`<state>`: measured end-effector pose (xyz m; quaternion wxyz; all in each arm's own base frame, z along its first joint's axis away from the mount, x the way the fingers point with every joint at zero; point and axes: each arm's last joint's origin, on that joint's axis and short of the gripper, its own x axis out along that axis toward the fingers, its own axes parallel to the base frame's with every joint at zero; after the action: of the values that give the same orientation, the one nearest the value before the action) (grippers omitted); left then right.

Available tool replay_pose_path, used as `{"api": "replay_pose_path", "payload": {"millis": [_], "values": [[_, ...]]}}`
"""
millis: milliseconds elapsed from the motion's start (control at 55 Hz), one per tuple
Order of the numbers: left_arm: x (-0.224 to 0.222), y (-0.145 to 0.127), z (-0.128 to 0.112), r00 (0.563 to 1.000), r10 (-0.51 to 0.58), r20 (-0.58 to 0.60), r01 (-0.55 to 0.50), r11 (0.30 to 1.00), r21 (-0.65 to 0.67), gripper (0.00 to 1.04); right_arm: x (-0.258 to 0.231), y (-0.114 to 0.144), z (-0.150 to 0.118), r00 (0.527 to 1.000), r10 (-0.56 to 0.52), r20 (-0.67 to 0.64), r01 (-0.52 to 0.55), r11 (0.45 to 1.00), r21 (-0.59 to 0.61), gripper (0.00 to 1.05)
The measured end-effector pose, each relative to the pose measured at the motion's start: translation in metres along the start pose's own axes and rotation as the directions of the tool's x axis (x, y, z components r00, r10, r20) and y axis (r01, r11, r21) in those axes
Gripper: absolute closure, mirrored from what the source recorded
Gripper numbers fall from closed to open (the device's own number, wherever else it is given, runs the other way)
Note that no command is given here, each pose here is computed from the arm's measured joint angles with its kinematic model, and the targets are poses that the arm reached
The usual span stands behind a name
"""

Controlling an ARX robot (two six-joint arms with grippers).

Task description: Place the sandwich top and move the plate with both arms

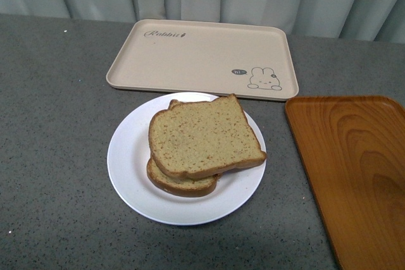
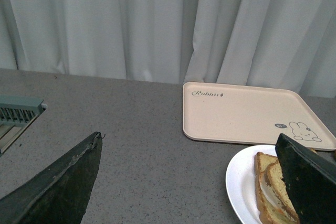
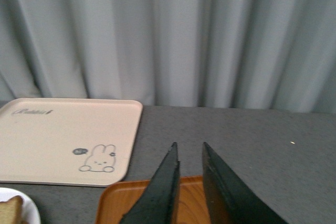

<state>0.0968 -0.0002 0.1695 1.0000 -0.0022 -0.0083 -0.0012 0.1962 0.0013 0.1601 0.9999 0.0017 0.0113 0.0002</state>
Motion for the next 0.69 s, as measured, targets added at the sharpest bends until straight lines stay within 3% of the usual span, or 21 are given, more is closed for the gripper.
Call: {"api": "replay_pose_path", "payload": {"millis": [36,691], "values": [[0.000,0.000,0.000,1.000,0.000,0.000,0.000,1.000,0.000,0.06,-0.005,-0.001,0.000,1.000,-0.006,0.002,0.006,1.000,-0.001,1.04],[0.000,0.000,0.000,1.000,0.000,0.000,0.000,1.000,0.000,0.06,-0.057,-0.001,0.002,1.000,-0.001,0.012,0.001,1.000,-0.003,1.04]]}}
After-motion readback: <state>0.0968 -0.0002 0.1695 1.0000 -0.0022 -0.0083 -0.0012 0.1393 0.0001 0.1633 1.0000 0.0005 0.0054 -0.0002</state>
